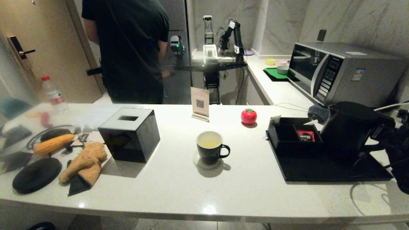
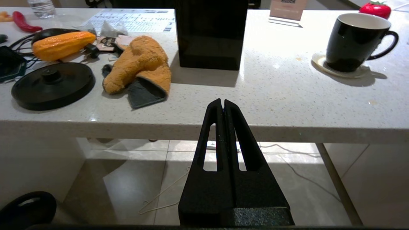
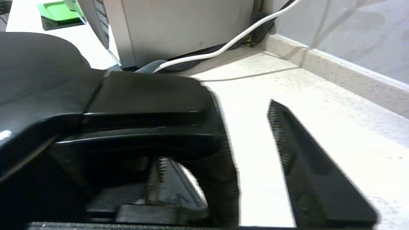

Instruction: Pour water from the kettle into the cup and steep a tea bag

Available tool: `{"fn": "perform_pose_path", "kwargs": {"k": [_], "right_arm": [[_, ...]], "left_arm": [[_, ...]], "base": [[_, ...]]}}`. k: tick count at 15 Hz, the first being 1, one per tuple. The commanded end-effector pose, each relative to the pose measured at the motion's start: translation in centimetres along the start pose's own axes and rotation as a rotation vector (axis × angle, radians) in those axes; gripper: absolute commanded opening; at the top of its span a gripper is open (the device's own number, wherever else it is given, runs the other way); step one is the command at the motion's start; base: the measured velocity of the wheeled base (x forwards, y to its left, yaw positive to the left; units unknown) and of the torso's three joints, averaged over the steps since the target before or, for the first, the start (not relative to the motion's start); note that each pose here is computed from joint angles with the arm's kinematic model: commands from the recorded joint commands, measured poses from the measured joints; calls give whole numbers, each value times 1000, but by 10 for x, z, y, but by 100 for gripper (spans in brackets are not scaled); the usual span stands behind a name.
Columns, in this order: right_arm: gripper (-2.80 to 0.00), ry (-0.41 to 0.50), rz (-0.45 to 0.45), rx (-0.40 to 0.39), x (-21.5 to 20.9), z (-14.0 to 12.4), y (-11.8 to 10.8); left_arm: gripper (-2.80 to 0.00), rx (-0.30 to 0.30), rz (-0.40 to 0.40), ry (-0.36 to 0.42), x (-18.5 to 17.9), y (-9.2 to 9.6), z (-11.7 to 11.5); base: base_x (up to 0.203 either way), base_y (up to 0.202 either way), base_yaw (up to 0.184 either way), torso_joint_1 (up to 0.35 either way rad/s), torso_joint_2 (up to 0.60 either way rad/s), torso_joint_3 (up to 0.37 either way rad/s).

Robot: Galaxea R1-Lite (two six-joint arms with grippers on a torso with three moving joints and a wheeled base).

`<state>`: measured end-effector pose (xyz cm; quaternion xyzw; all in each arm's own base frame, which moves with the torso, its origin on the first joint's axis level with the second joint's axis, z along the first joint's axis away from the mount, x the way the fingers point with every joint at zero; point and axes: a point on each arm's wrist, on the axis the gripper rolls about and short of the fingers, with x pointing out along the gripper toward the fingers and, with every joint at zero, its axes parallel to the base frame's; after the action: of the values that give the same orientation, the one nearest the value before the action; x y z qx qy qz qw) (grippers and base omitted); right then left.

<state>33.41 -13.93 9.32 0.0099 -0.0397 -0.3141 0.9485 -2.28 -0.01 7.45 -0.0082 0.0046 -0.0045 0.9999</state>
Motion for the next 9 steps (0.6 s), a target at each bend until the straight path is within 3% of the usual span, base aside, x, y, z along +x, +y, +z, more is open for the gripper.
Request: {"fn": "perform_pose_path", "kwargs": {"k": [1, 9], "right_arm": [[0, -26, 0, 5, -5, 3, -1], [0, -21, 0, -2, -21, 13, -5]], "left_arm": [[-280, 0, 0, 0, 0, 0, 0], [-280, 0, 0, 0, 0, 0, 0]], "base": [[0, 0, 0, 0, 0, 0], [0, 0, 0, 0, 0, 0]]}}
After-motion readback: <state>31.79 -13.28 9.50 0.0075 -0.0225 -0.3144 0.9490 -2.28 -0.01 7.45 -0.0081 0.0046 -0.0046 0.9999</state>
